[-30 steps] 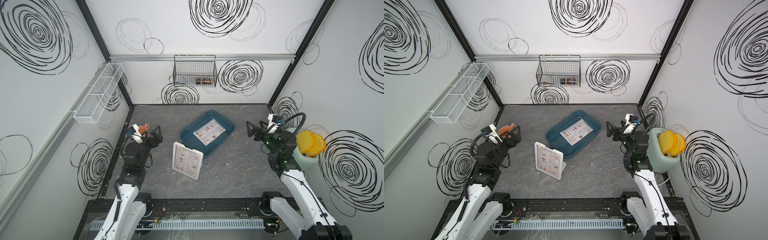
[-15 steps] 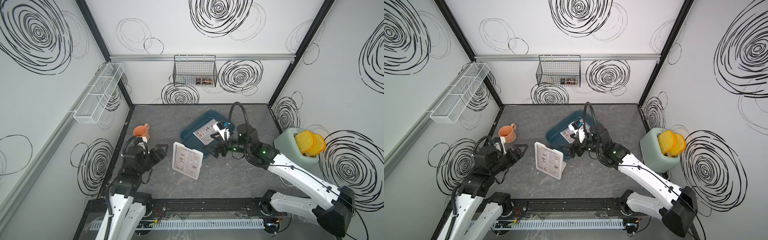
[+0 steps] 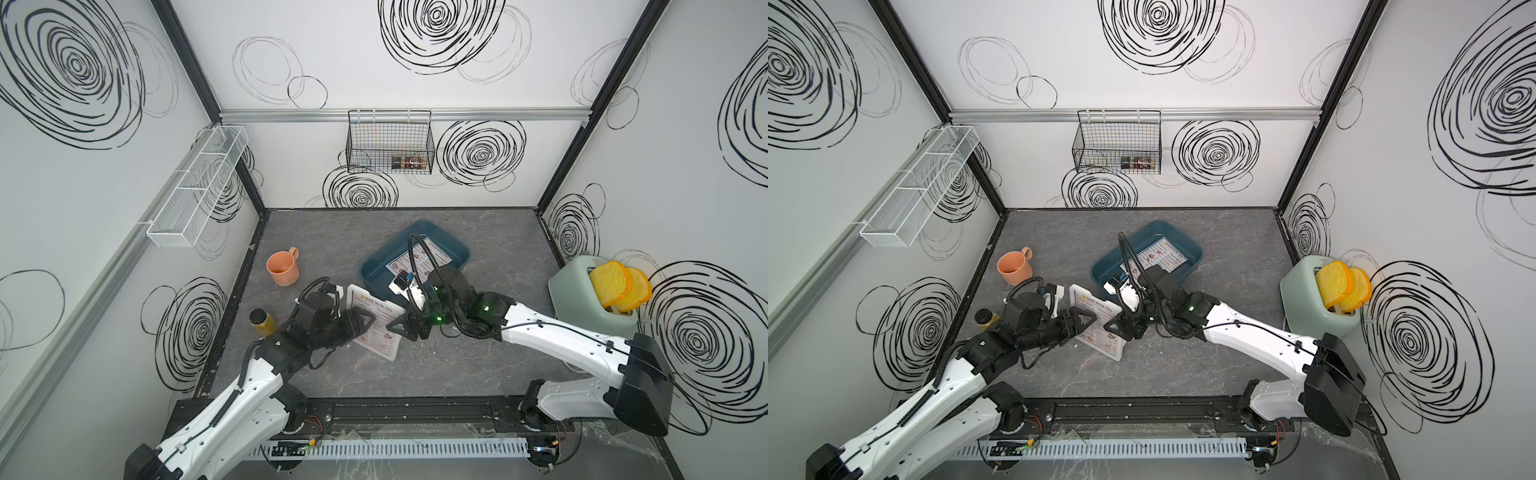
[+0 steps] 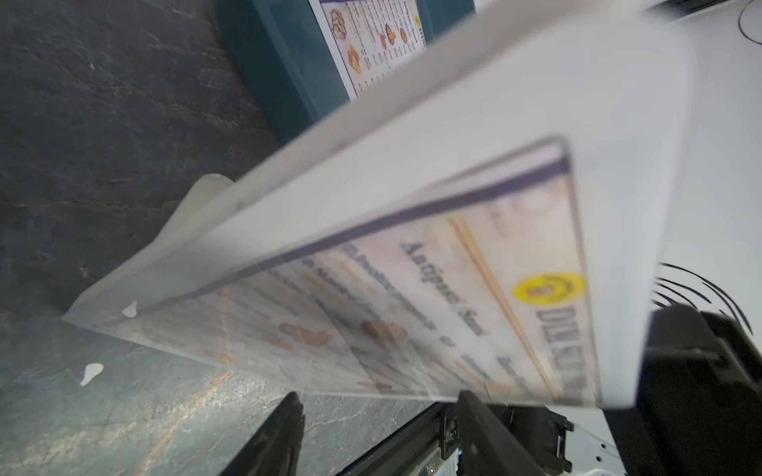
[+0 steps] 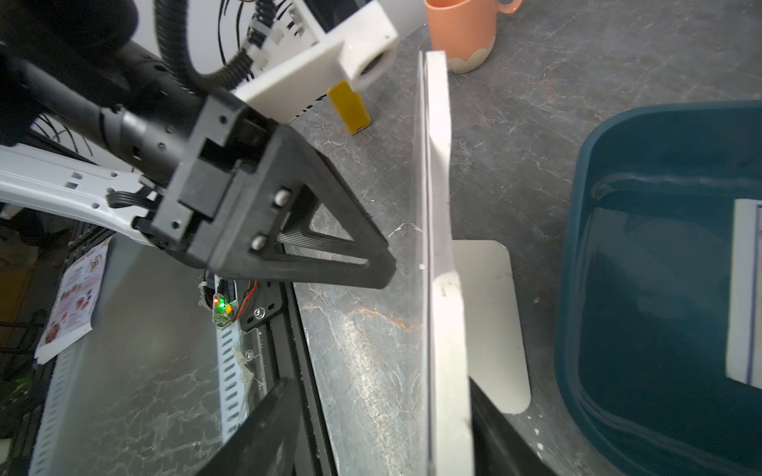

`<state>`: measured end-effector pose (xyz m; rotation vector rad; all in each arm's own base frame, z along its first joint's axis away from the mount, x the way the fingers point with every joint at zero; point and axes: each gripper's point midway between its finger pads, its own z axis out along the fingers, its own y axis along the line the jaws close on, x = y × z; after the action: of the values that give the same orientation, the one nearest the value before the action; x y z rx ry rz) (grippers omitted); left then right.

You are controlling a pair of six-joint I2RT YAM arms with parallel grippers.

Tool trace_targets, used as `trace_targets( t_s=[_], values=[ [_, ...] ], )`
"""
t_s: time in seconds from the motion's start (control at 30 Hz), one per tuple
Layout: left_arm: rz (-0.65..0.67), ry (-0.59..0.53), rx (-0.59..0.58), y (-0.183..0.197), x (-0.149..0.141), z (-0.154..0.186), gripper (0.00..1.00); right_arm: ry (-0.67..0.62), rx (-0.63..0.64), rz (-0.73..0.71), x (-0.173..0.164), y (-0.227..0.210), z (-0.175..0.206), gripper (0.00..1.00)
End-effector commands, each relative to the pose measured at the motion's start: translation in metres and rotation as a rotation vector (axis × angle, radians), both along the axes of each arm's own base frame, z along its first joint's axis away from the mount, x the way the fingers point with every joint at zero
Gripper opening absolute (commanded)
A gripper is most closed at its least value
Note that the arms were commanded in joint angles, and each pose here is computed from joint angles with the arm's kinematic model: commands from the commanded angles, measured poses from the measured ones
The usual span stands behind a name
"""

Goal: Replace the menus in the menu holders
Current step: Adjust the menu holder at the center of the board.

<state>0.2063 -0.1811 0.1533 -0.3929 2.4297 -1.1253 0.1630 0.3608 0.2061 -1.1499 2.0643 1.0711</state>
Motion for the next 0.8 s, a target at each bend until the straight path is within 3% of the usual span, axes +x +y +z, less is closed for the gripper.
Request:
trace_targets(
  t_s=[0.0,0.13,0.2,0.27,0.37,0.53,0.77],
  values=[
    [0.040,-0.054,-0.024,-0.003,0.014,0.006,0.60,0.049,0.086,0.082,-0.019,0.010,0.018,0.61],
    [0.068,-0.066,0.009,0.002,0.020,0.001,0.57,0.092,0.140,0.105,-0.026,0.006,0.029,0.61],
    [0.079,-0.075,0.021,0.005,0.022,0.002,0.56,0.100,0.154,0.036,-0.012,0.000,0.040,0.61],
    [0.083,-0.084,0.030,0.007,0.023,0.002,0.56,0.139,0.126,-0.139,0.018,-0.013,0.046,0.59],
    [0.081,-0.095,0.038,0.010,0.020,0.003,0.55,0.258,0.076,-0.267,0.042,-0.019,0.048,0.40],
    [0.069,-0.128,0.025,0.013,0.020,0.012,0.55,0.442,-0.050,-0.303,0.047,0.002,0.036,0.21],
    [0.040,-0.136,0.053,0.015,0.019,0.017,0.58,0.502,-0.091,-0.277,0.048,0.028,0.034,0.28]
  ],
)
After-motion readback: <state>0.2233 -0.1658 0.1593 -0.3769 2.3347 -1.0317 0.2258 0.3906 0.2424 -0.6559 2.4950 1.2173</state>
